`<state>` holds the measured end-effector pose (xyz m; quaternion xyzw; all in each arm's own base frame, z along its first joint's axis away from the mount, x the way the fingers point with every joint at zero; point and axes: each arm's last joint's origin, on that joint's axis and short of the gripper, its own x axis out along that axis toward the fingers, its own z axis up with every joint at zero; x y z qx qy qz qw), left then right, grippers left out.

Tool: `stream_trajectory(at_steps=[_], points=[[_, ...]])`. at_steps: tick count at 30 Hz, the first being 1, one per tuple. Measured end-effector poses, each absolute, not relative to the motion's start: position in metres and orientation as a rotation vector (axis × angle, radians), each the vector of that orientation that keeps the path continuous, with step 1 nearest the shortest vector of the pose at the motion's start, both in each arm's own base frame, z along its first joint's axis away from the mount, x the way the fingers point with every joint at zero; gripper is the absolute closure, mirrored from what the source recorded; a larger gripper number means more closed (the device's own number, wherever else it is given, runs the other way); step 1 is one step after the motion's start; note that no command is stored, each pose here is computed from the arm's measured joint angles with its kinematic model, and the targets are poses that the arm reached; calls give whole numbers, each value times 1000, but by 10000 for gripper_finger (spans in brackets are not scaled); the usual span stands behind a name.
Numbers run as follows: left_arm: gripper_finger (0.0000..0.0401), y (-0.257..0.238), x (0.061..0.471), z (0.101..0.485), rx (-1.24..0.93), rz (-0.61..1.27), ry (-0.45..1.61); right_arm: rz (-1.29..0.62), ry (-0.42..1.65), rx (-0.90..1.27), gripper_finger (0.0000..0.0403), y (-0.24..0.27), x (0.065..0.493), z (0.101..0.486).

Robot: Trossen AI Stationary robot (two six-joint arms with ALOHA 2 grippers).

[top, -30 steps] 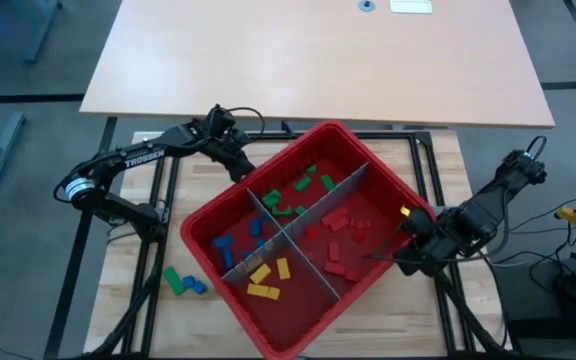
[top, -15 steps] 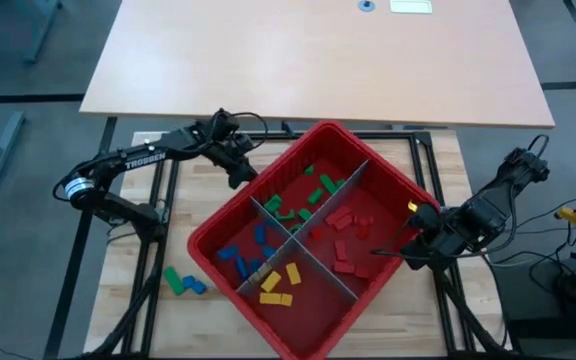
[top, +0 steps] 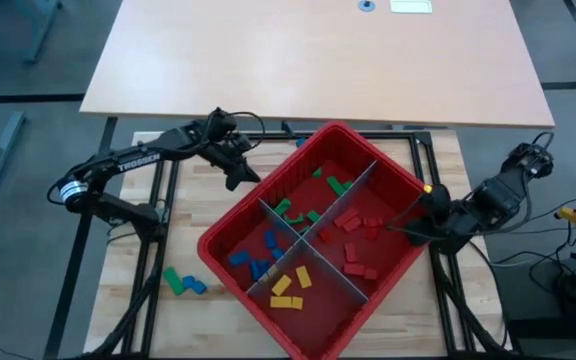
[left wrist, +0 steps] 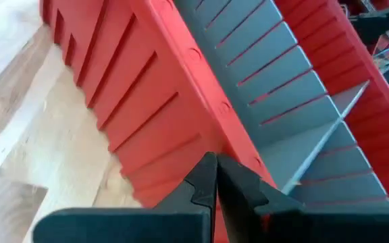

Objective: Sort blocks

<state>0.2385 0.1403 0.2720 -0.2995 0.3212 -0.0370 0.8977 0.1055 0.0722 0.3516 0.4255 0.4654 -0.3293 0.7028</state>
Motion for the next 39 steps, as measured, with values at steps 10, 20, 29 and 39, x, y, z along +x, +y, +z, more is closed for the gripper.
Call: stream_trajectory(at_steps=[10, 20, 29, 39], points=[[401, 129, 192, 275, -626, 75, 904, -566, 696, 846, 403, 56, 97, 390], [401, 93, 154, 293, -689, -7, 999, -437, 399, 742, 403, 52, 98, 414], [401, 65, 157, 299, -735, -174, 1013, -459, 339, 725, 403, 45, 92, 417], [401, 46, 199, 294, -704, -329, 973, -464, 309, 732, 403, 40, 87, 419]])
